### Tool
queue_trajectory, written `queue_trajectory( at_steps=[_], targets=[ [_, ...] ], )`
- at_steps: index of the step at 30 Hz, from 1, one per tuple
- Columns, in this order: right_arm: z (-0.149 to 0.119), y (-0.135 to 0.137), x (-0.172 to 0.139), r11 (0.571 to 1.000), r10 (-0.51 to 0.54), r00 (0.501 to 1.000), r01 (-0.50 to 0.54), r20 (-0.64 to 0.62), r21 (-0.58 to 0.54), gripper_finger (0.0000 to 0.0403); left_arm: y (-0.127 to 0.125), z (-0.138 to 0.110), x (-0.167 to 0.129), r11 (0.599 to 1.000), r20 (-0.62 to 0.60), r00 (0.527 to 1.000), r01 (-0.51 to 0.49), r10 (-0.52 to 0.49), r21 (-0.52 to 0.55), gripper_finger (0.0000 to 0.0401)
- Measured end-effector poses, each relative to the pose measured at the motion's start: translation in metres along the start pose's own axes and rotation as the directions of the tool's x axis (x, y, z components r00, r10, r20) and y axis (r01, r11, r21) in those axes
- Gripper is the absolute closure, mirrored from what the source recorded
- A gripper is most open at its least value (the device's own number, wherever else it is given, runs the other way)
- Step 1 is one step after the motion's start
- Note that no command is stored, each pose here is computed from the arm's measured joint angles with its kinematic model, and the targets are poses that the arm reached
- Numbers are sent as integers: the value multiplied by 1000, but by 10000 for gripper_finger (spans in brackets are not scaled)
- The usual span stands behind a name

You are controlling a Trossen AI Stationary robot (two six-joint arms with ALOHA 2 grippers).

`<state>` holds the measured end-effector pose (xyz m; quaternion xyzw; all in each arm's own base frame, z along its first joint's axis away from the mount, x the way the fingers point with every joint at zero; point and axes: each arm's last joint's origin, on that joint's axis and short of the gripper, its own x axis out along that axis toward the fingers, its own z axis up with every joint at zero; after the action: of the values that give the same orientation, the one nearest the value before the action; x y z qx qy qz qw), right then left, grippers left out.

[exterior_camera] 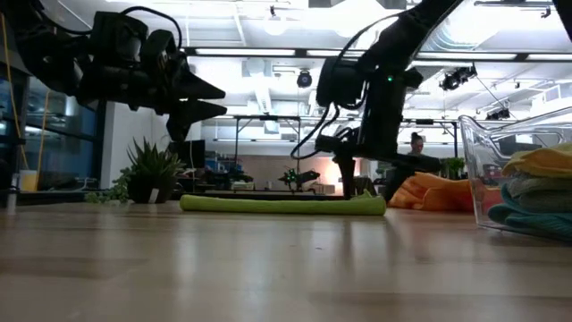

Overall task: Fold microfiber towels
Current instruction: Fold the green microfiber cloth

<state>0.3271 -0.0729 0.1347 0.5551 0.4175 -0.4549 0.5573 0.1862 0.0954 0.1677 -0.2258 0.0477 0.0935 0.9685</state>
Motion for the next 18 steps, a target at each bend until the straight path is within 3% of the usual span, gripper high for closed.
queue_trajectory(
  at_steps=[13,16,18],
  targets=[
    [22,3,4,999,-34,999,34,27,-1,189,0,0,0,1000,3,1000,-12,12,-16,247],
    [23,3,4,998,-40,998,42,46,-43,222,1,0,0,999,11,999,-30,30,-17,247],
    [23,2,4,996,-53,996,57,66,-69,266,1,0,0,999,13,999,-35,35,-9,247]
  ],
)
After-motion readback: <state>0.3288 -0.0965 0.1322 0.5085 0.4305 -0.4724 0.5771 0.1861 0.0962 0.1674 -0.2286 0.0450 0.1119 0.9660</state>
